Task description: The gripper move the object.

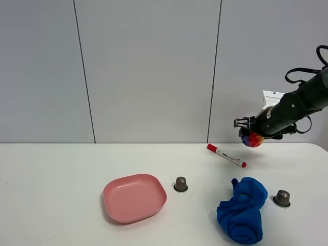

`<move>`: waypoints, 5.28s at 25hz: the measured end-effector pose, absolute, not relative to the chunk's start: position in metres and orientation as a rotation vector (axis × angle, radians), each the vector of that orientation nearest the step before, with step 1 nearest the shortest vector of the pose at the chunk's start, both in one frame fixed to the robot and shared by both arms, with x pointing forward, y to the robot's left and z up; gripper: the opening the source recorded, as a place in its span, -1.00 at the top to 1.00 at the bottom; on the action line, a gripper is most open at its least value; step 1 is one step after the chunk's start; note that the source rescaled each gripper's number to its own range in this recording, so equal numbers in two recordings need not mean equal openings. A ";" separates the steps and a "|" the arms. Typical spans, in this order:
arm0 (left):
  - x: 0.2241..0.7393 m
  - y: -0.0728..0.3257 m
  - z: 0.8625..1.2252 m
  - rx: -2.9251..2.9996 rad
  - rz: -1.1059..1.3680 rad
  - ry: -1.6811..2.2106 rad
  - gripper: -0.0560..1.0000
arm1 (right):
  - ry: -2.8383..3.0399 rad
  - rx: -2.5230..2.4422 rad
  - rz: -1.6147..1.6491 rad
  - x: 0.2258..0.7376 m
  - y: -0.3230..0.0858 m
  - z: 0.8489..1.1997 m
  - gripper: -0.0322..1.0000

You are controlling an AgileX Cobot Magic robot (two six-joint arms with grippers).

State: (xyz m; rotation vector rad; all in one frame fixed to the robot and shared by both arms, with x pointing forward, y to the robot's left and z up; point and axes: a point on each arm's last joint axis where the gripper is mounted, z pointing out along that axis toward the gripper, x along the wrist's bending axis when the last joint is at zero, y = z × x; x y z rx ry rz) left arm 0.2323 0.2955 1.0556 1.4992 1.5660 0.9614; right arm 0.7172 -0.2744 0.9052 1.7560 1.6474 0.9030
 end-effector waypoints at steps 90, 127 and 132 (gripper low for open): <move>0.232 0.295 1.056 1.499 0.961 1.566 -1.00 | 1.585 1.778 0.812 0.280 -0.308 1.076 -0.47; 0.232 0.295 1.056 1.499 0.961 1.566 -1.00 | 1.450 1.665 0.952 0.234 -0.303 1.050 -0.44; 0.232 0.295 1.056 1.499 0.961 1.566 -1.00 | 1.451 1.665 0.953 0.234 -0.303 1.050 -0.44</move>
